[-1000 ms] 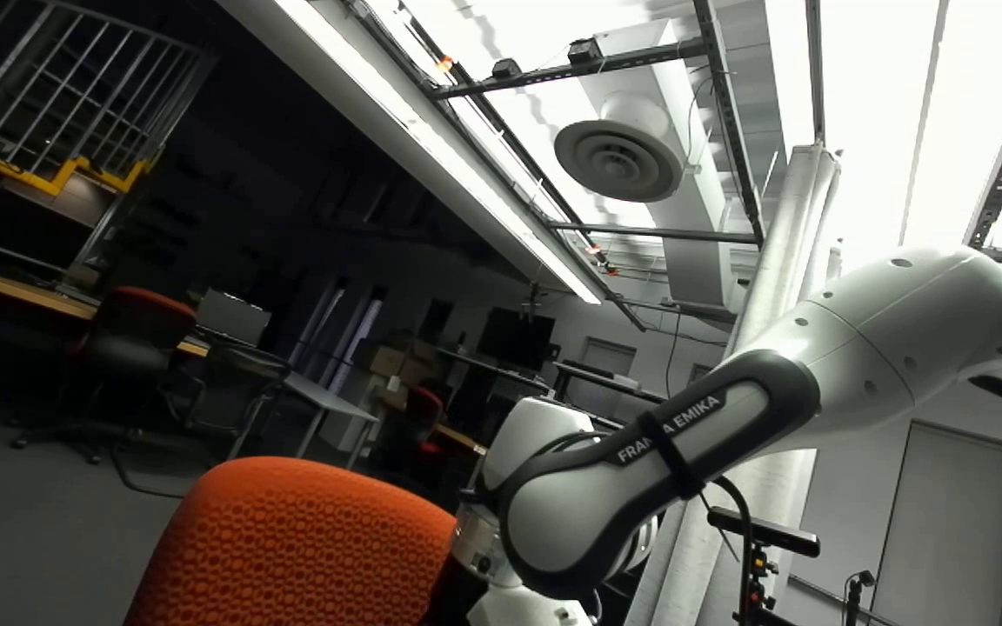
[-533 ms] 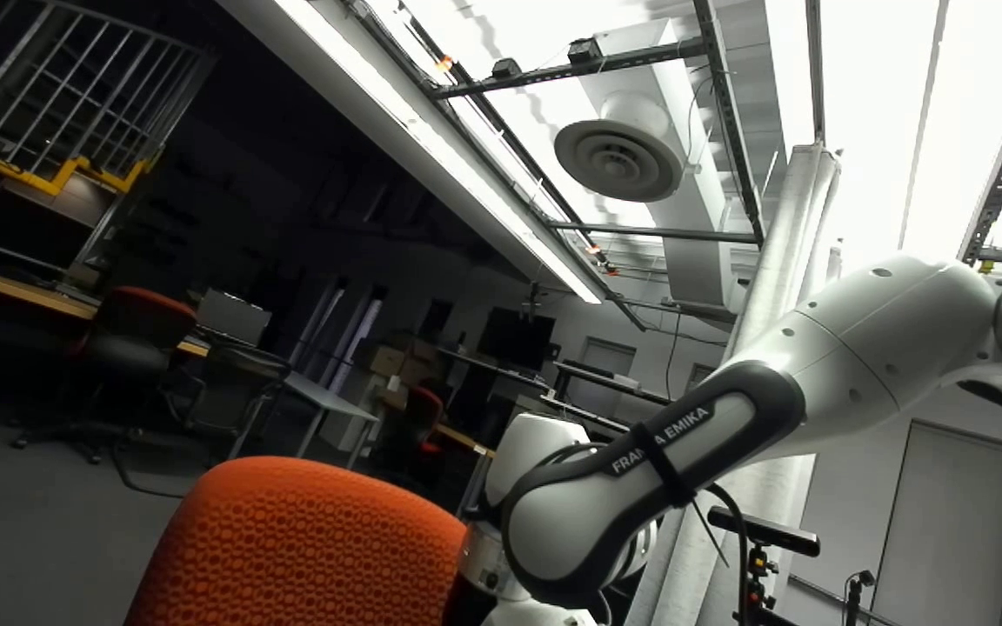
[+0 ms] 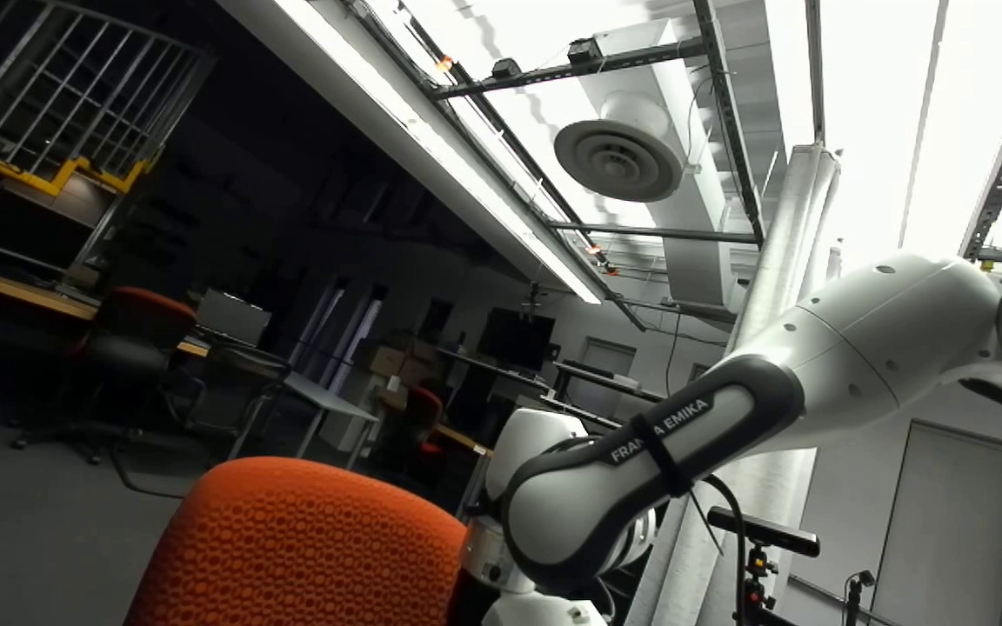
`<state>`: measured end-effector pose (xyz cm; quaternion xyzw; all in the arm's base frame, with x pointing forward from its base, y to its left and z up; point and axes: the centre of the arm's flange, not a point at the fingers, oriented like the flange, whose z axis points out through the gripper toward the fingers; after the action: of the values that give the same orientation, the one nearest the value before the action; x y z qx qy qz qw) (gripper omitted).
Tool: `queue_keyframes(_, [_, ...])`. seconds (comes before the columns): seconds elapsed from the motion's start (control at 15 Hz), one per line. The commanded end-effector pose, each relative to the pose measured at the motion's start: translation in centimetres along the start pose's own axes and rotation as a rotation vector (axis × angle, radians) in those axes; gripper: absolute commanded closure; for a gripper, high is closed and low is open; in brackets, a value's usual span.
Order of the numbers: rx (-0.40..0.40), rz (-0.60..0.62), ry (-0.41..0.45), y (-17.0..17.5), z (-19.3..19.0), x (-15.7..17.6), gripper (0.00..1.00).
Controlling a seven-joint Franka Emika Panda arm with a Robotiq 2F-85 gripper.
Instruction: Remove the jacket from the top rall and place it on the seat
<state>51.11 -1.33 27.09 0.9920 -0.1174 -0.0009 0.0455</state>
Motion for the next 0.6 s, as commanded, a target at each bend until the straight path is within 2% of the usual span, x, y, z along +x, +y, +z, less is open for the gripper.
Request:
queue_keyframes(0.0, [-0.001, 0.001, -0.009, 1.0, -1.7, 0.1, 0.00])
queue_keyframes(0.27, [0.001, 0.008, -0.003, 2.2, -3.3, -0.4, 0.00])
queue_keyframes(0.53, [0.027, 0.008, 0.063, 3.4, -6.7, -0.6, 0.00])
